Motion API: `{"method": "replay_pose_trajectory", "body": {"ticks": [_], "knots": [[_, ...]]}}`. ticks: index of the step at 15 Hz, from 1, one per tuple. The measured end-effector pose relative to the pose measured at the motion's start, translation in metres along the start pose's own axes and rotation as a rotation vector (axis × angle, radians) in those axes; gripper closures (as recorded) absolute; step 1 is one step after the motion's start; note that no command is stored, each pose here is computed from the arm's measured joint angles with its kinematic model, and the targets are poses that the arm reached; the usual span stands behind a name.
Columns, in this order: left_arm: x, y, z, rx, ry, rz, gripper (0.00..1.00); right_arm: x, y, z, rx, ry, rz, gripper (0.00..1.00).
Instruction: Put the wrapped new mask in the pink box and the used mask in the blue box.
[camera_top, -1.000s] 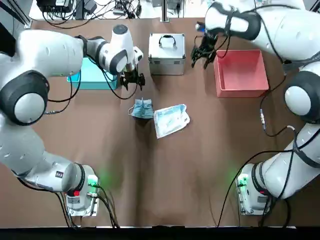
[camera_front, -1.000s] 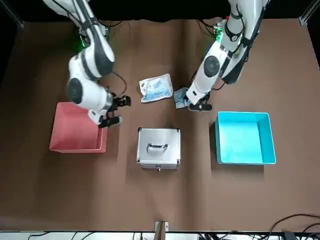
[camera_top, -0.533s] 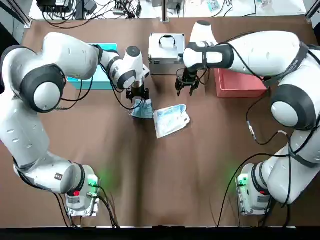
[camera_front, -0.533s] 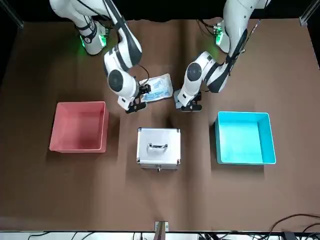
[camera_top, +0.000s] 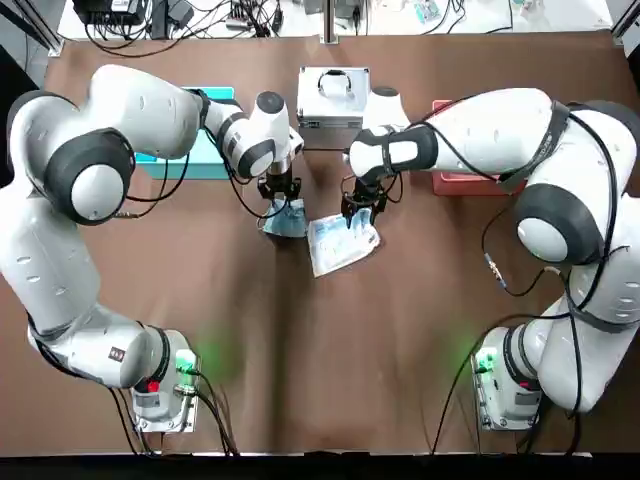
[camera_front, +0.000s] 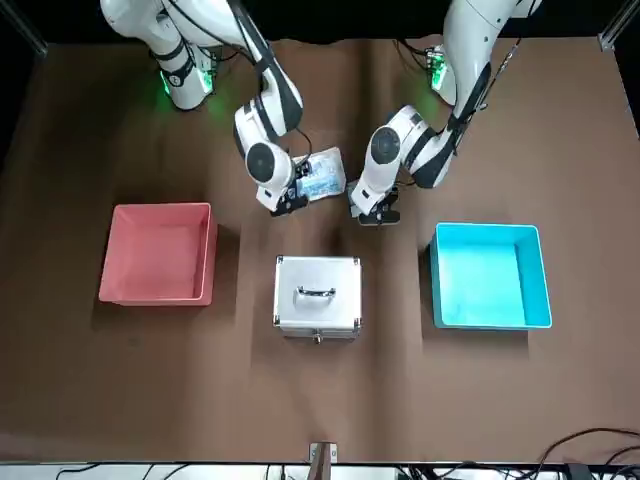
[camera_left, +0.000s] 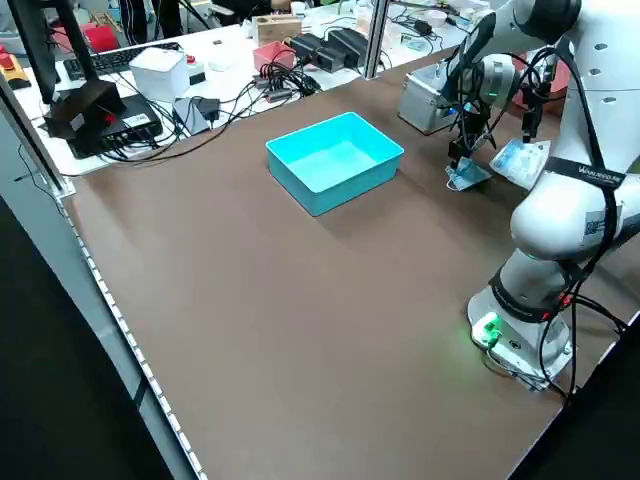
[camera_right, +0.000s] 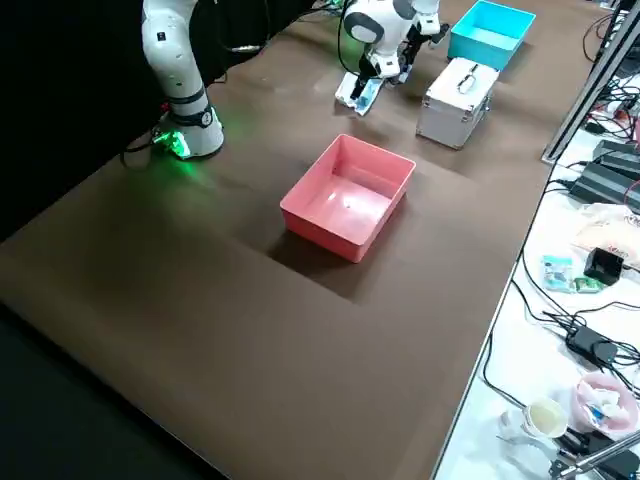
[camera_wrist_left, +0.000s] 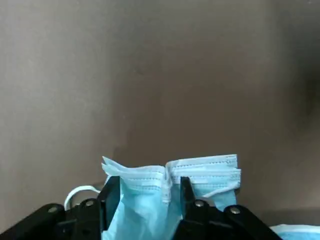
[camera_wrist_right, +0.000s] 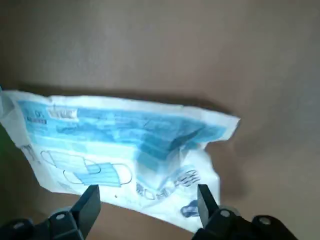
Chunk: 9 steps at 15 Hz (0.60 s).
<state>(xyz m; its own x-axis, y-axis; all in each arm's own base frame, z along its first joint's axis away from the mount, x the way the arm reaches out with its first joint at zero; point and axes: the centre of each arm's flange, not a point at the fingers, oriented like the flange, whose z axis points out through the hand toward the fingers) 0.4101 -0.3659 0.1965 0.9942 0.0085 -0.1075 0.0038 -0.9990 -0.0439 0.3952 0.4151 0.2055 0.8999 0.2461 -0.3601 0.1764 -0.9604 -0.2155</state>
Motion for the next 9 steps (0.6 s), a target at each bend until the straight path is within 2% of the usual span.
{"method": "replay_pose_trajectory", "body": {"ticks": [1,2,5,7,9], "knots": [[-0.002,0.002,0.0,0.0,0.0,-0.004,0.44,-0.004,-0.005,0.005,-0.006,-0.007,-0.001,0.14],[-0.003,0.003,0.001,0.001,-0.001,-0.005,0.49,-0.006,-0.009,0.011,-0.011,-0.014,0.0,0.21],[-0.004,0.004,0.003,0.005,-0.006,-0.014,0.58,-0.006,-0.007,0.025,-0.025,-0.033,0.02,0.26],[-0.004,0.003,0.003,0.008,-0.009,-0.029,0.77,-0.004,-0.004,0.029,-0.028,-0.038,0.028,0.3],[-0.002,0.003,0.001,0.026,-0.02,-0.041,0.81,-0.003,-0.003,0.032,-0.029,-0.037,0.04,0.33]]}}
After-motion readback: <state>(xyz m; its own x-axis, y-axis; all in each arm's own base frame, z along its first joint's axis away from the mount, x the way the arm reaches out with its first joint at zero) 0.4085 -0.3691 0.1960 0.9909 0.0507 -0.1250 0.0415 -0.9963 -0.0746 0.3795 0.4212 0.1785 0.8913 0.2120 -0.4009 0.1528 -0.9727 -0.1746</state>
